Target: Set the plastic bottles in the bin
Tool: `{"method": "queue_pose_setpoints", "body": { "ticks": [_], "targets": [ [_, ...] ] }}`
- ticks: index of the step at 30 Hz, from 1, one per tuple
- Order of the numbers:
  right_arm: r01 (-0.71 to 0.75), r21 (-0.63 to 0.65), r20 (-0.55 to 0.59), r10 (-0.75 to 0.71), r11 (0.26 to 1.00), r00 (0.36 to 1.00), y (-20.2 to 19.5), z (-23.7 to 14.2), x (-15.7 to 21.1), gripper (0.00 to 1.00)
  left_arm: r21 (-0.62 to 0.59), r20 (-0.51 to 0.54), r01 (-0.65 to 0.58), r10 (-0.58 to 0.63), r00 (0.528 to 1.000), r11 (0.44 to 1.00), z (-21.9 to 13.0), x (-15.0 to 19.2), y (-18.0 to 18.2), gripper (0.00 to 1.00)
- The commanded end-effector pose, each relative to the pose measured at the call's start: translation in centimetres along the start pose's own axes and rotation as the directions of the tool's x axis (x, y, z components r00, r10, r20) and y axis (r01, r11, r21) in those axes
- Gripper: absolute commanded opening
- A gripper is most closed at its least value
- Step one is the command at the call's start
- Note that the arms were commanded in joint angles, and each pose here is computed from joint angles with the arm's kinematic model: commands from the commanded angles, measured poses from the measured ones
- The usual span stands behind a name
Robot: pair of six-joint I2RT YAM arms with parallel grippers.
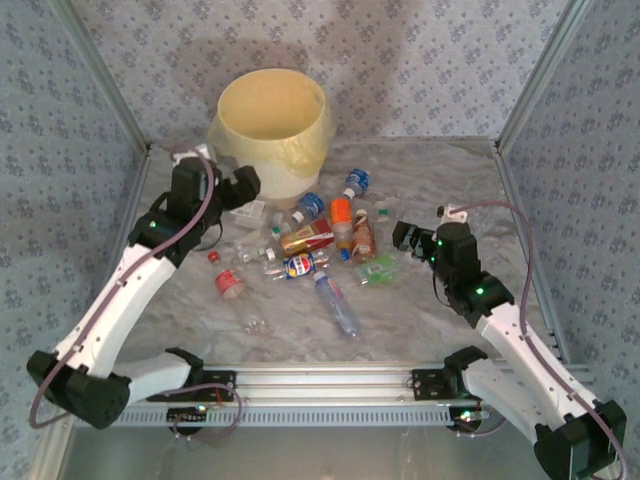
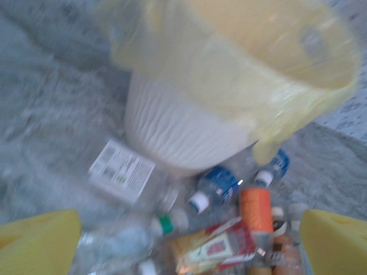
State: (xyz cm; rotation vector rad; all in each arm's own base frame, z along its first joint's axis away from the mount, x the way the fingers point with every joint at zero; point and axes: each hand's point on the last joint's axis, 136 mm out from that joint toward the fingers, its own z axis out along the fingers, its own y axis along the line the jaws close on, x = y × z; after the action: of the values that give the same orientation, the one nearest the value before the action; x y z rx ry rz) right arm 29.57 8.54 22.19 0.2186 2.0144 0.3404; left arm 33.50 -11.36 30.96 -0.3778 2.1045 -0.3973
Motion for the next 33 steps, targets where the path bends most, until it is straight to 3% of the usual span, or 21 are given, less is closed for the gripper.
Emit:
{"method": "queue_pose_setpoints", "body": {
  "ticks": [1,6,11,18,22,26,33],
  "targets": [
    [-0.028,-0.034,0.06,0.03,0.999,0.998,0.7,-0.2,-1.3,1.0,-0.197,-0.156,0.096,-0.128,0.979,0.976,0.5,5.4,5.3,0.98],
    [-0.027,-0.033,0.05,0.028,0.999,0.998,0.7,-0.3,-1.2,1.0,-0.381,-0.297,0.173,-0.297,0.907,0.908,1.1,12.3,12.2,0.98],
    [-0.02,-0.023,0.044,0.021,1.0,0.999,0.6,-0.4,-1.2,1.0,-0.349,-0.407,0.24,-0.378,0.831,0.906,2.3,16.8,13.7,0.98],
    [-0.025,0.001,0.045,0.025,1.0,0.999,0.2,-0.2,-1.2,1.0,-0.321,-0.468,0.193,-0.332,0.819,0.927,2.2,21.3,14.1,0.98],
    [-0.028,-0.011,0.049,0.029,1.0,0.998,0.6,0.0,-1.4,1.0,-0.376,-0.477,0.171,-0.348,0.807,0.911,3.2,22.6,15.4,0.97],
    [-0.026,-0.016,0.039,0.027,1.0,0.999,0.8,0.1,-1.5,1.0,-0.317,-0.506,0.161,-0.31,0.805,0.935,4.7,23.0,14.5,0.93],
    [-0.036,-0.017,0.035,0.036,0.999,0.999,0.8,0.1,-1.3,1.0,-0.329,-0.54,0.092,-0.267,0.798,0.94,6.0,24.4,15.5,0.79]
  ]
}}
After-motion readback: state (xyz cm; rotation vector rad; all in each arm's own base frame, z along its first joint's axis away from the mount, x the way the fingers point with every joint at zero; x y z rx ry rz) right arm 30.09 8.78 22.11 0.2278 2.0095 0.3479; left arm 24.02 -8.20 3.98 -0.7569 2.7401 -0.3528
